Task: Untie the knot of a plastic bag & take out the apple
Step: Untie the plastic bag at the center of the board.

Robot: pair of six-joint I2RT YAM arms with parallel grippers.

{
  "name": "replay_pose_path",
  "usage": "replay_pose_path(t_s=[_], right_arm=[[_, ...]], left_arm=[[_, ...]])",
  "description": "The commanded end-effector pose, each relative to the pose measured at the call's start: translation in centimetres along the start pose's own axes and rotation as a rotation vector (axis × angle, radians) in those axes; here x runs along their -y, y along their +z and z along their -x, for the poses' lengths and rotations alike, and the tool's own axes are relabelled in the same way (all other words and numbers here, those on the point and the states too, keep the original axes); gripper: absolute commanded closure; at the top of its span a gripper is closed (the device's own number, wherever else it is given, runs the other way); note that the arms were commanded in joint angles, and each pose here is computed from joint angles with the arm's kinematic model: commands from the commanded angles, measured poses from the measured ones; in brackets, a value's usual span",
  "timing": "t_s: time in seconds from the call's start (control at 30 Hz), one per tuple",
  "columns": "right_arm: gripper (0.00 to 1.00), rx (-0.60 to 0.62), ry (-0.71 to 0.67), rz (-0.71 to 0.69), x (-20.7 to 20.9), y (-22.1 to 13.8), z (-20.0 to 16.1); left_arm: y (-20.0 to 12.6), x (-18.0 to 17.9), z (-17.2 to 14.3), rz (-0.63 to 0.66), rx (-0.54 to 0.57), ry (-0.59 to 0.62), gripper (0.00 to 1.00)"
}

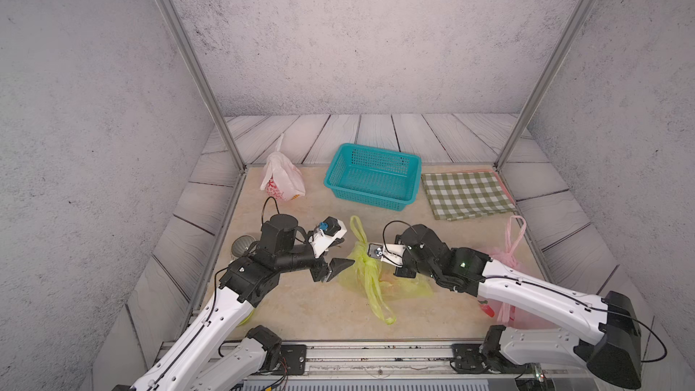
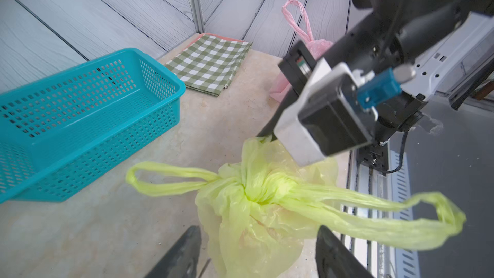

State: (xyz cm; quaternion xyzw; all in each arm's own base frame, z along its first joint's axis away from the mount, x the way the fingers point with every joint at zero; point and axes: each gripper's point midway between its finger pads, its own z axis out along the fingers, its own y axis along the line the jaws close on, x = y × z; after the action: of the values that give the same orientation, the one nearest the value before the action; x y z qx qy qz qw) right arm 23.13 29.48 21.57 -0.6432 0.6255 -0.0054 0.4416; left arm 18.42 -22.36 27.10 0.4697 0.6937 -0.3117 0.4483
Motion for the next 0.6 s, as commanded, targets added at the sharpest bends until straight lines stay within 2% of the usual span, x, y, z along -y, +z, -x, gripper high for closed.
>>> replay_pose_path(t_s=[0.0, 0.17, 0.23, 0.3, 0.4, 0.57], right_arm=[[1.0, 0.133, -0.132, 0.065, 0.4, -0.9, 3.2], [1.0, 0.088, 0.022, 0.336, -5.7, -0.8, 0.7], [1.0, 0.088, 0.089, 0.381, -8.0, -0.8, -0.9], [1.0, 0.099, 0.16, 0.361, -9.3, -0.7, -2.6], [1.0, 0.102, 0.265, 0.293, -9.2, -0.4, -3.7], [1.0, 0.008, 0.319, 0.268, -9.4, 0.2, -5.5]], left_arm=[[-0.5, 0.0, 1.2, 0.024, 0.048, 0.111, 0.3], [-0.4, 0.4, -0.3, 0.007, 0.005, 0.069, 0.33], [-0.3, 0.9, -1.1, -0.01, -0.002, 0.059, 0.33], [-0.1, 1.2, -1.9, -0.019, 0.005, 0.061, 0.34], [0.3, 2.4, -2.9, -0.07, 0.026, 0.075, 0.44], [0.7, 5.8, -4.2, -0.218, 0.009, 0.155, 0.45]])
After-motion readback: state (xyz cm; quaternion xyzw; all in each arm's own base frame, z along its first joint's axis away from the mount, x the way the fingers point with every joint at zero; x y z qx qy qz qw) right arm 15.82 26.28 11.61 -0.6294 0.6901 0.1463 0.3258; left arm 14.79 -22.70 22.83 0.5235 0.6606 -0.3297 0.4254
